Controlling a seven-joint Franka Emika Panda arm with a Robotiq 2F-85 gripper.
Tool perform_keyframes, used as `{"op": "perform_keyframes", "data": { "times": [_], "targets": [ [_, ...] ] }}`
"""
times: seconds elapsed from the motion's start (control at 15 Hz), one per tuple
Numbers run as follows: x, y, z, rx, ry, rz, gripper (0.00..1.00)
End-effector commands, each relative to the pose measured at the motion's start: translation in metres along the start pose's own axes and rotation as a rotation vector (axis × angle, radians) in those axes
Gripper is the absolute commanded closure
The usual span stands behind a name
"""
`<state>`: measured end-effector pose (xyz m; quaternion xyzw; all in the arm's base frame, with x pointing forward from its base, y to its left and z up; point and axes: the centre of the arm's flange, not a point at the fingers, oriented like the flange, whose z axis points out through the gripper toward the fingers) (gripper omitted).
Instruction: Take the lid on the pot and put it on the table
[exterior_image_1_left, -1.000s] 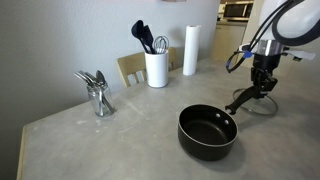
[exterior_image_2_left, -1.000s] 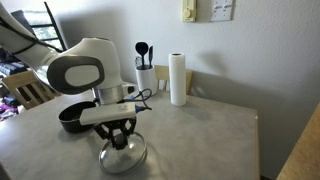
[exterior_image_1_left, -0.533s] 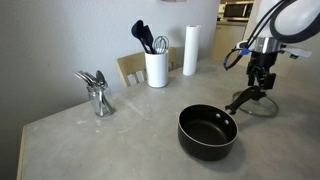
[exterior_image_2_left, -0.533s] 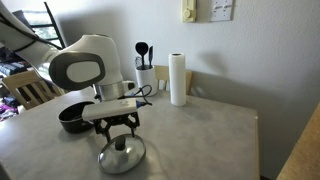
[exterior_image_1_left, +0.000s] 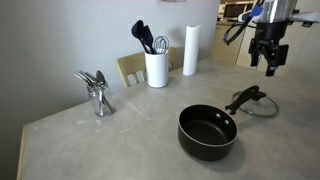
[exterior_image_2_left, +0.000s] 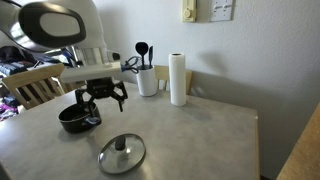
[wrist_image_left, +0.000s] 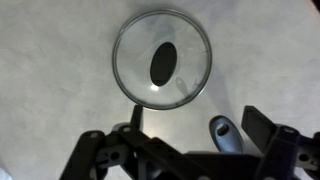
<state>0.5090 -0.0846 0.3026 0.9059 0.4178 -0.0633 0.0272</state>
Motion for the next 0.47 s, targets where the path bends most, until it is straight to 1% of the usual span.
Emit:
{"op": "perform_keyframes", "data": {
  "times": [0.0,0.07,0.13,0.2,0.4],
  "targets": [
    [0.004,-0.028,-0.061,0.023,-0.076,0.017,0.0],
    [0.001,-0.016,-0.035,0.009,-0.036,0.003,0.0],
    [0.003,-0.021,-0.048,0.004,-0.037,0.006,0.0],
    [0.003,-0.023,-0.052,-0.003,-0.032,0.003,0.0],
    [0.002,-0.02,-0.041,0.011,-0.041,0.008,0.0]
  ]
}}
